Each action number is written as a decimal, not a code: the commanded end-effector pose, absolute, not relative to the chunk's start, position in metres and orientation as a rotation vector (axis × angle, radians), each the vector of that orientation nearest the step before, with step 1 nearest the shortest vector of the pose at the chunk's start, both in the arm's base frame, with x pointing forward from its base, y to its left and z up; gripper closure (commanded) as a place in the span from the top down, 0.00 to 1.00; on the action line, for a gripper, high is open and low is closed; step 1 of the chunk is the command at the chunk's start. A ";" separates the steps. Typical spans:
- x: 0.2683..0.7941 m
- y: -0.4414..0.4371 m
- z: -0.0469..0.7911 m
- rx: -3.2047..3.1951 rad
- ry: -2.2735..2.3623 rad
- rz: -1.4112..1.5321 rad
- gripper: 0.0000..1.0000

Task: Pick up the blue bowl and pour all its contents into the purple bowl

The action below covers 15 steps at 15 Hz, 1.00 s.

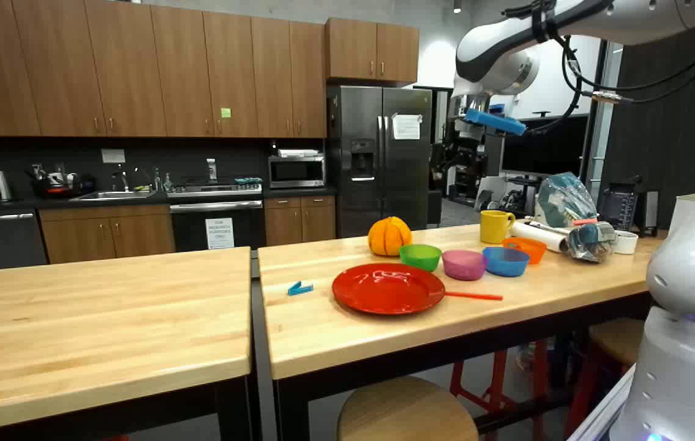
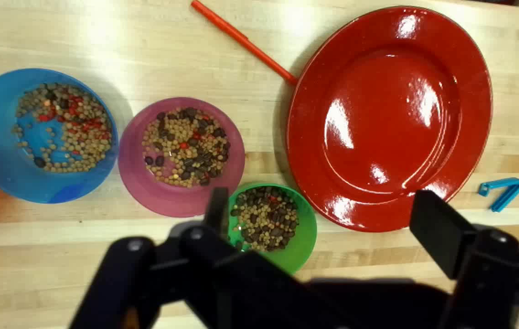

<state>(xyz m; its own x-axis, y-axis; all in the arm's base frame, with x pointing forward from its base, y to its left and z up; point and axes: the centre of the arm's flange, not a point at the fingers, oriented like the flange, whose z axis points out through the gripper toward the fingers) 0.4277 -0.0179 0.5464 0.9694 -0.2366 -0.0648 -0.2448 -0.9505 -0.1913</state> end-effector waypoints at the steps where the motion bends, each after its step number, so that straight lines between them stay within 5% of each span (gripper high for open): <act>1: 0.428 -0.018 0.546 -2.920 0.361 0.060 1.00; 15: 0.420 -0.068 0.523 -2.856 0.597 0.112 1.00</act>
<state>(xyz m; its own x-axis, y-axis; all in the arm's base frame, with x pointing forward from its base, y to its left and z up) 0.4266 -0.0478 0.5350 0.9439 -0.3173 -0.0913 -0.3293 -0.9250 -0.1893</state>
